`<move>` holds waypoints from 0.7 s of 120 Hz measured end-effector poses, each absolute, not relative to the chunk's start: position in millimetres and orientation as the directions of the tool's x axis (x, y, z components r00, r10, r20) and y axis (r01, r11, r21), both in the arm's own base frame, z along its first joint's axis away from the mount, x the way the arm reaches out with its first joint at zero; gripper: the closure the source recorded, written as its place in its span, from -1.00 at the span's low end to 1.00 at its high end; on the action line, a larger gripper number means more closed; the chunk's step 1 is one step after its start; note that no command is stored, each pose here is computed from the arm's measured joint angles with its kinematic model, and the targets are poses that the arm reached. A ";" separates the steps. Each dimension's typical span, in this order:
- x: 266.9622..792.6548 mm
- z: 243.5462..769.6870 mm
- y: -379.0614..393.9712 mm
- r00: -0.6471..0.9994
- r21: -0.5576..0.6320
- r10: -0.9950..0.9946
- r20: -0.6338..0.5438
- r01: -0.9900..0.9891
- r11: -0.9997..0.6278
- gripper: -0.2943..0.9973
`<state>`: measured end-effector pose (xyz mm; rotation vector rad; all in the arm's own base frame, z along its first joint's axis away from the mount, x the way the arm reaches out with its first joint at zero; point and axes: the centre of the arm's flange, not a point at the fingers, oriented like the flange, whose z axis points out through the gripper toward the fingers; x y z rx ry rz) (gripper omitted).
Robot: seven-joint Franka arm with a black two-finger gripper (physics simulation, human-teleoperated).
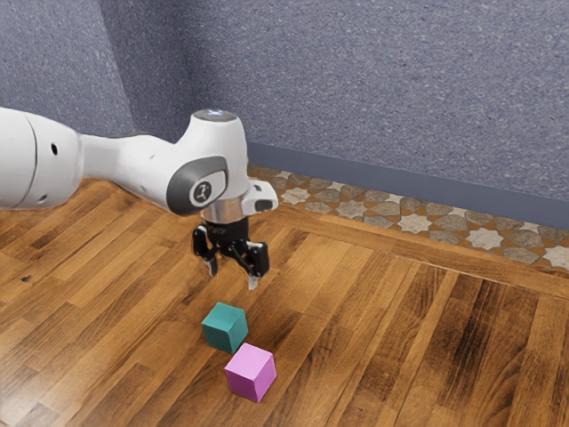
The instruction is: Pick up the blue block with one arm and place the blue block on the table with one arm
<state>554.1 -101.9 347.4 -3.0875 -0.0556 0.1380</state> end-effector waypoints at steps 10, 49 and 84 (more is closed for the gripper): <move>570.5 387.9 -106.9 0.999 -0.044 0.024 -0.039 0.022 -0.999 -0.48; 591.6 546.4 -128.4 1.000 -0.084 -0.017 -0.011 -0.018 -0.996 -0.53; 574.5 589.6 -130.2 0.995 -0.141 -0.007 -0.097 -0.021 -0.990 -0.54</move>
